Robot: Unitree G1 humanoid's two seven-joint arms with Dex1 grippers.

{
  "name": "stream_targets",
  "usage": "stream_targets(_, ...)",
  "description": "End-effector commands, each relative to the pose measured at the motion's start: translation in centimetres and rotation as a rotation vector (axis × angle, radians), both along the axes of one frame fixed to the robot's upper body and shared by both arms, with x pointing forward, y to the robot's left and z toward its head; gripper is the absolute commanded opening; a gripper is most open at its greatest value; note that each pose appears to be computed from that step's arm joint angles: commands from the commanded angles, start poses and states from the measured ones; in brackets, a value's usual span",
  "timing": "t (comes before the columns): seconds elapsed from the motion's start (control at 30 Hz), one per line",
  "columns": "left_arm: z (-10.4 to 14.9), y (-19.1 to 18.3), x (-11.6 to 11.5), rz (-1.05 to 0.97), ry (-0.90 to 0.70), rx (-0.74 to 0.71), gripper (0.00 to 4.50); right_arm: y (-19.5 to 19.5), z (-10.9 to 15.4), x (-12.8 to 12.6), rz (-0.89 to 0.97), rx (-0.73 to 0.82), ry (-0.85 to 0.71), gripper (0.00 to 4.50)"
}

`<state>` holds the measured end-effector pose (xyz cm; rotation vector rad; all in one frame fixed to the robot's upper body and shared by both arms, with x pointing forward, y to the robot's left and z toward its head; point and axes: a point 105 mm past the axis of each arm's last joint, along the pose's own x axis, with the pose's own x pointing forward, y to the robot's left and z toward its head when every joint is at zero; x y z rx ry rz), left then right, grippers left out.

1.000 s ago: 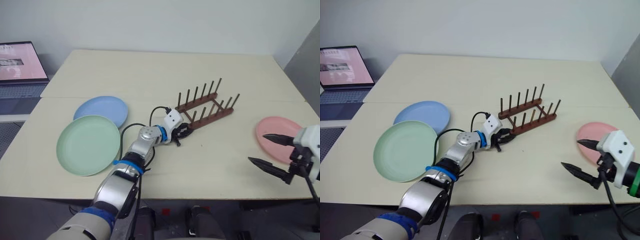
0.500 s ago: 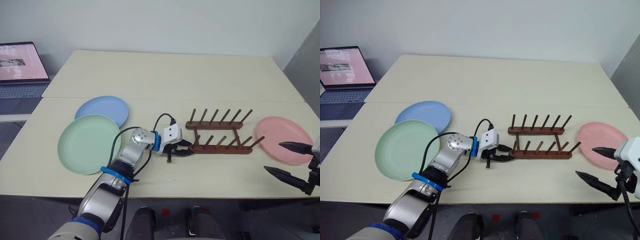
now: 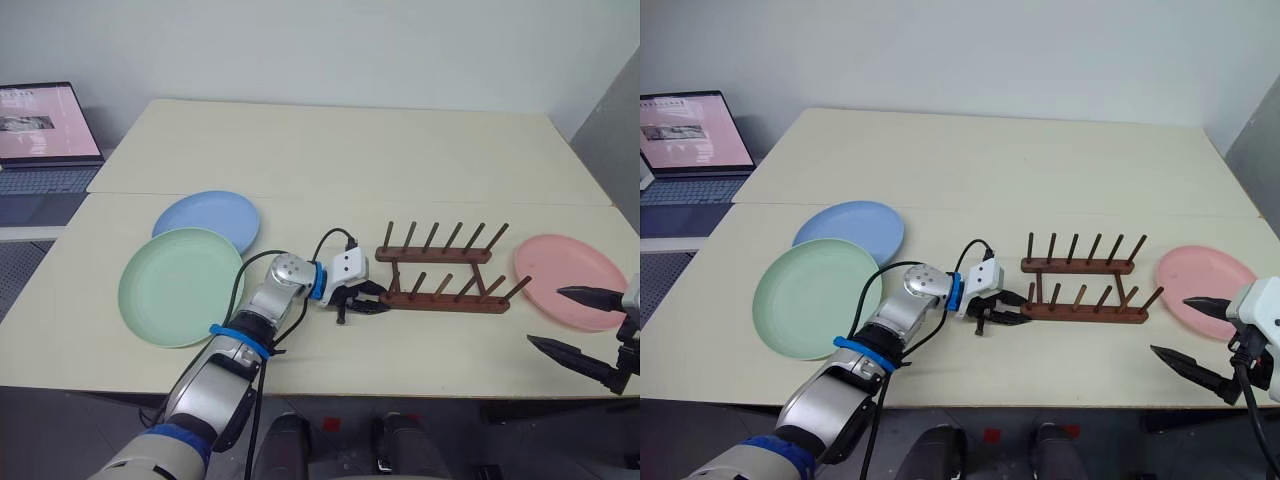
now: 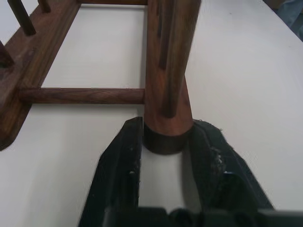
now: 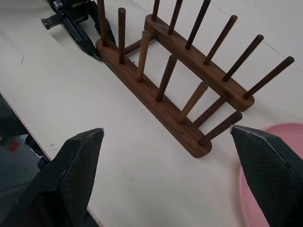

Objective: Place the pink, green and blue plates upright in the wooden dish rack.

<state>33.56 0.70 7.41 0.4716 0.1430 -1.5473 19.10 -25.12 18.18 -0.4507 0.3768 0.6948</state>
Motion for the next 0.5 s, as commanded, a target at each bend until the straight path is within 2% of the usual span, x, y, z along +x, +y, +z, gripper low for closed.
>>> stream_targets(0.03, 2.1, 0.4, 0.6, -0.001, -0.077, -0.032, 2.83, 0.4, 0.4, 0.1, 0.019, -0.019, -0.021, 4.5)
stream_targets(0.2, 4.1, 3.8, 0.4, 0.034, -0.159, -0.029, 4.18, 0.5, -0.5, 0.6, 0.015, -0.047, -0.013, 4.5)
stream_targets(0.33, 5.5, 5.7, -1.4, 0.009, -0.161, -0.017, 4.18, 0.4, -1.3, 1.2, -0.003, -0.07, -0.006, 4.5)
stream_targets(0.4, 5.7, 5.9, -3.5, -0.046, -0.102, -0.015, 3.82, 0.4, -2.1, 1.5, 0.023, -0.109, 0.02, 4.5)
stream_targets(0.5, 5.0, 5.4, -6.0, -0.102, -0.042, 0.003, 3.0, 0.9, -2.9, 2.2, 0.076, -0.143, 0.05, 3.5)
